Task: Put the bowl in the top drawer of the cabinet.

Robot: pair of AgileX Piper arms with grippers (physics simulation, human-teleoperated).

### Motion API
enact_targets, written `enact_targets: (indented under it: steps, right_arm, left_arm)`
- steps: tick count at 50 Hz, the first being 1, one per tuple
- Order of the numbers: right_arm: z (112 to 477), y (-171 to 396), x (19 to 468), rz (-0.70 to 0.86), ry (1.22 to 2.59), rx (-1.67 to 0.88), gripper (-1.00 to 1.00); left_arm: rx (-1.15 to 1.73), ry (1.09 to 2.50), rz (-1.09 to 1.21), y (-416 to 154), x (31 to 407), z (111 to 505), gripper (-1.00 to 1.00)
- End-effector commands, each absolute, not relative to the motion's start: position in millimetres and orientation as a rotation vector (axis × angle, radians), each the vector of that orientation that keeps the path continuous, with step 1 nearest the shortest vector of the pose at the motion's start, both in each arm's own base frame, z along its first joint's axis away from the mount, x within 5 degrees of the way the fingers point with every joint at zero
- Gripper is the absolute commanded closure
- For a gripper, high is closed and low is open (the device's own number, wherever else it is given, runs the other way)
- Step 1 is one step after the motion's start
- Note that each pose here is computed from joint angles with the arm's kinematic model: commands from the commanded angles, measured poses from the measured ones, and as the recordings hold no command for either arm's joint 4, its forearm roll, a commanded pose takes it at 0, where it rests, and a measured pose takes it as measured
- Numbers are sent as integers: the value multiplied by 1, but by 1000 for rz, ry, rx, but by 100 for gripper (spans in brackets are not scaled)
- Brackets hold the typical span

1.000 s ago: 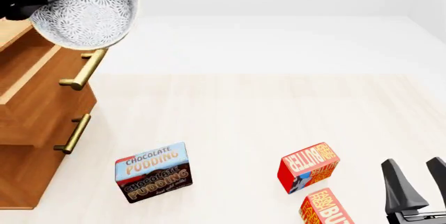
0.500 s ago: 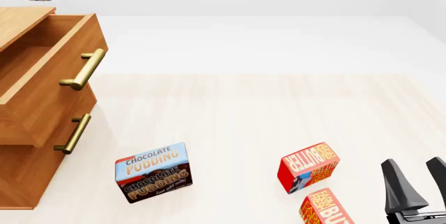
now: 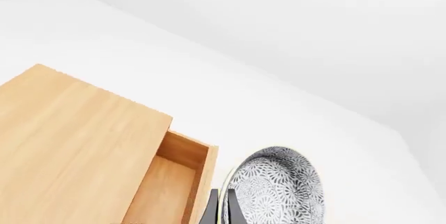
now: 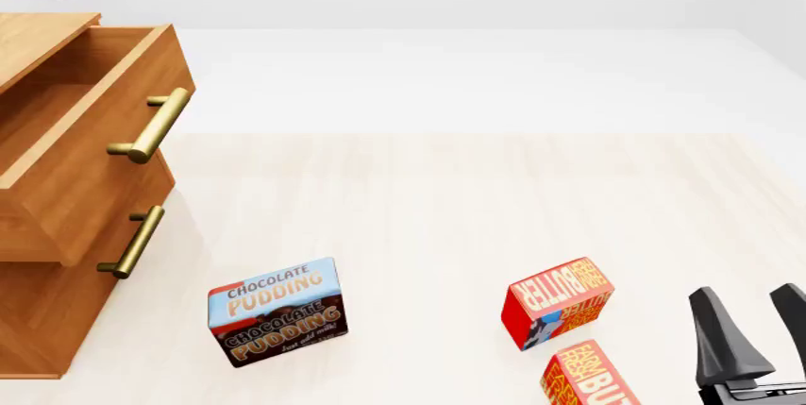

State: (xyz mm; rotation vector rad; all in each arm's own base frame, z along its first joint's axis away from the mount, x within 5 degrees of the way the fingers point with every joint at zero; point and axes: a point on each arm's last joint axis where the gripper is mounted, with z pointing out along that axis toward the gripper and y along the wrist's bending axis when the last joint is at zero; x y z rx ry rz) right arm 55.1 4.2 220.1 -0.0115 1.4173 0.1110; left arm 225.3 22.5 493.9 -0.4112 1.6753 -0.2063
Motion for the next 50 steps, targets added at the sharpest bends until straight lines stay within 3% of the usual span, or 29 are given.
enact_targets:
  steps: [1, 39, 50]
  right_arm:
    - [220, 4, 55, 110, 1417, -11, -100]
    - [220, 4, 55, 110, 1415, -14, -100]
    - [221, 4, 55, 109, 1413, -15, -100]
  left_arm:
    - [-559, 1593, -250, 39, 224, 485, 100]
    - [-1022, 1435, -313, 97, 226, 417, 100]
    - [-1070, 1432, -294, 105, 224, 428, 100]
